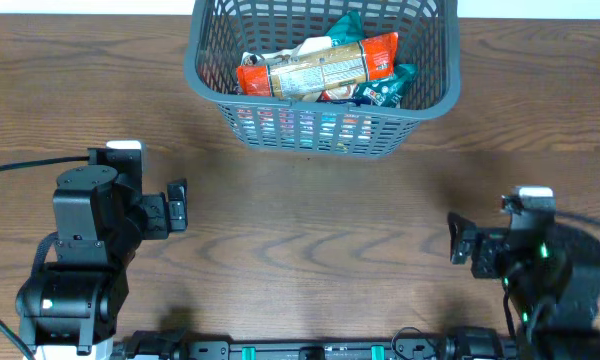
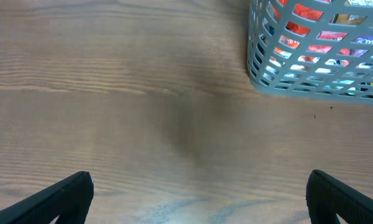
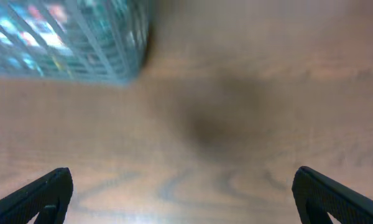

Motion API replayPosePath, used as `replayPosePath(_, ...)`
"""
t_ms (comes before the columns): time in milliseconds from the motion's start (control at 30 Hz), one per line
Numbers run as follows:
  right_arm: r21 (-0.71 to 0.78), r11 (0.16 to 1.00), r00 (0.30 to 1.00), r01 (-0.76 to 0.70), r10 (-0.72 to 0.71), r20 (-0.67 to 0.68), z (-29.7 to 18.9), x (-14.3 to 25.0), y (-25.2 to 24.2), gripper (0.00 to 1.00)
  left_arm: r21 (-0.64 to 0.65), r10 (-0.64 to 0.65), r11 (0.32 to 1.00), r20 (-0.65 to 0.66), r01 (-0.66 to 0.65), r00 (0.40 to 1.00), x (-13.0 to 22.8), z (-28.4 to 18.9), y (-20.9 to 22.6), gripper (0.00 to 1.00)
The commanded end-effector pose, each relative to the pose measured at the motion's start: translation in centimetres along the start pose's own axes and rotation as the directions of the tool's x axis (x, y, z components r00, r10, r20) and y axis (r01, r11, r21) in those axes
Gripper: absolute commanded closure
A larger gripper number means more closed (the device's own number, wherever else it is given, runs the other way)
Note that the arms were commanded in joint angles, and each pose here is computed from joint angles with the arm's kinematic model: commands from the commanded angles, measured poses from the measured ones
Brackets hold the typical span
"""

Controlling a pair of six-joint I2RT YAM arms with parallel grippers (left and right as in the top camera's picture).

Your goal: Pack container

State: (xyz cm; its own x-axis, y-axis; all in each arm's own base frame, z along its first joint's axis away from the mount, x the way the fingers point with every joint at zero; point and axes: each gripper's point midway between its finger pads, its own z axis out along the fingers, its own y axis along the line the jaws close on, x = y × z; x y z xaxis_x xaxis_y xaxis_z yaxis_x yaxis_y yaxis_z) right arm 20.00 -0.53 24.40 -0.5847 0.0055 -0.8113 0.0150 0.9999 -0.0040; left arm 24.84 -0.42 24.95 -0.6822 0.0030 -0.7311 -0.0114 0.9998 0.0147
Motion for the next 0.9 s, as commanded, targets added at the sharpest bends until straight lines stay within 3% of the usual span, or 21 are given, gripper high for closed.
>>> replayPosePath(0, -0.069, 0.997, 0.989, 0.022, -0.012, 0.146, -2.0, -0.4, 1.4, 0.01, -0.005, -0.009, 1.000, 0.000, 0.009, 1.000, 0.0, 0.0, 0.1, 0.01)
replayPosePath(267, -0.081, 0.996, 0.918, 0.030, 0.005, 0.398, -1.5, 1.7, 1.7, 0.01, -0.005, -0.009, 1.000, 0.000, 0.009, 1.000, 0.0, 0.0, 0.1, 0.01)
replayPosePath(533, -0.063, 0.998, 0.820, 0.032, 0.010, 0.572, 3.2, -0.1, 1.7, 0.01, -0.005, -0.009, 1.000, 0.000, 0.009, 1.000, 0.0, 0.0, 0.1, 0.01)
replayPosePath(700, -0.026, 1.000, 0.780, 0.002, 0.015, 0.625, 5.7, 0.8, 1.2, 0.01, -0.005, -0.009, 1.000, 0.000, 0.009, 1.000, 0.0, 0.0, 0.1, 0.01)
replayPosePath(867, 0.001, 1.000, 0.797, -0.018, 0.014, 0.603, 7.2, 2.3, 0.9, 0.01, -0.004, -0.008, 1.000, 0.000, 0.008, 1.000, 0.0, 0.0, 0.1, 0.01)
